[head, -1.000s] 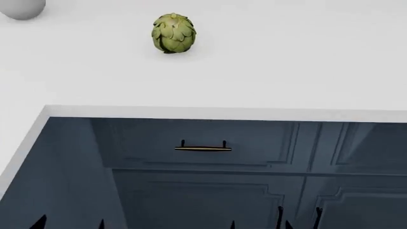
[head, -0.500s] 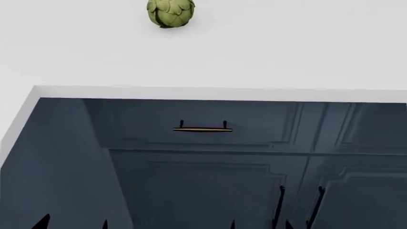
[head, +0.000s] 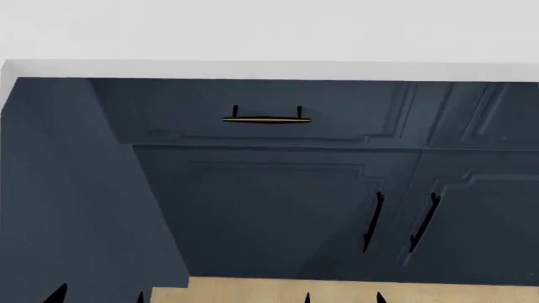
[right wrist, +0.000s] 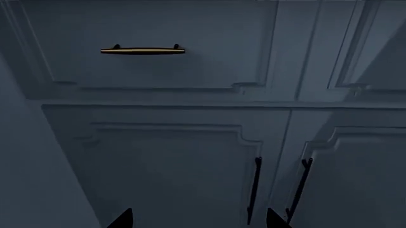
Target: Open the left drawer.
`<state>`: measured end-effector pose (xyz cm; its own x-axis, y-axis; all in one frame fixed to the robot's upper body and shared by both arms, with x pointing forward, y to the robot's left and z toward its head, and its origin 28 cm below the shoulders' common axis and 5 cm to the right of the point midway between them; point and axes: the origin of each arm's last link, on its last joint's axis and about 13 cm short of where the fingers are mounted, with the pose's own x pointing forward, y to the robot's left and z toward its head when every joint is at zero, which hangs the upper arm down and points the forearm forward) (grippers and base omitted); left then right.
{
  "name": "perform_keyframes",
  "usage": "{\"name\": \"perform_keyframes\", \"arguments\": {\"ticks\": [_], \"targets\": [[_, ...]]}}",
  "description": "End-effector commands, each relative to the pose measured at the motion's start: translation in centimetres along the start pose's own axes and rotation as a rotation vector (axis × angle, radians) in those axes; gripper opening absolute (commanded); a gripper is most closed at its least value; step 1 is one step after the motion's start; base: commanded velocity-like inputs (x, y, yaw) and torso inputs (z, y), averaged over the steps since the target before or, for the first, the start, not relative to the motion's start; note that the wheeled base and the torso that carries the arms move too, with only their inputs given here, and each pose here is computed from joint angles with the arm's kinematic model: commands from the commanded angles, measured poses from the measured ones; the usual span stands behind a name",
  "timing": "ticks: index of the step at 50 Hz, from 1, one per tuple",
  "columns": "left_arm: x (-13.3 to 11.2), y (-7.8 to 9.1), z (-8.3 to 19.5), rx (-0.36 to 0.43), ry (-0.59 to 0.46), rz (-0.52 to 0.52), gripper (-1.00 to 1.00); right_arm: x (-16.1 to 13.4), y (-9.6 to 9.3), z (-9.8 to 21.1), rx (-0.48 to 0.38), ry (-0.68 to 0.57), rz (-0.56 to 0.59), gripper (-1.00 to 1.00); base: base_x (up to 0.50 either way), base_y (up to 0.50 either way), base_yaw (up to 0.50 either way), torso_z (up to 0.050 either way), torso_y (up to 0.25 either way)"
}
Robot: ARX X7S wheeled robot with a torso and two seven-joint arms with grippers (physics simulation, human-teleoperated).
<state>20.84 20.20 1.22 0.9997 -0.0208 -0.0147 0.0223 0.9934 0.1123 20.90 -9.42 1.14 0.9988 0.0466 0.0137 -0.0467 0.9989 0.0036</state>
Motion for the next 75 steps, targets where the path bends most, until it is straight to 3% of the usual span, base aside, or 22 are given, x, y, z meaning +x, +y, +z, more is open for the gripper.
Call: {"name": "perform_keyframes", "arguments": {"ticks": [1, 19, 23, 24, 42, 75], "targets": [[0.24, -0.02, -0.13, -0.003, 0.005, 0.004, 1.0, 0.07, 0.02, 0.17, -0.004, -0.004, 0.003, 1.0, 0.0, 0.0, 0.0, 0.0, -0.215], [0.37, -0.16, -0.19, 0.027, 0.045, 0.009, 1.0, 0.16, -0.01, 0.02, -0.006, -0.002, 0.003, 1.0, 0.0, 0.0, 0.0, 0.0, -0.012], [0.4, -0.15, -0.05, 0.017, 0.051, 0.012, 1.0, 0.18, -0.02, -0.09, -0.007, 0.0, 0.004, 1.0, 0.0, 0.0, 0.0, 0.0, 0.0], [0.38, -0.14, 0.03, -0.017, 0.036, 0.004, 1.0, 0.17, -0.01, -0.07, -0.007, 0.0, 0.004, 1.0, 0.0, 0.0, 0.0, 0.0, 0.0], [0.36, -0.06, -0.04, -0.019, 0.021, 0.011, 1.0, -0.04, 0.14, 0.28, 0.006, -0.012, 0.033, 1.0, 0.0, 0.0, 0.0, 0.0, 0.0], [0.29, -0.07, 0.01, -0.018, 0.019, 0.014, 1.0, -0.02, 0.14, 0.14, 0.001, -0.007, 0.037, 1.0, 0.21, 0.0, 0.0, 0.0, 0.0]]}}
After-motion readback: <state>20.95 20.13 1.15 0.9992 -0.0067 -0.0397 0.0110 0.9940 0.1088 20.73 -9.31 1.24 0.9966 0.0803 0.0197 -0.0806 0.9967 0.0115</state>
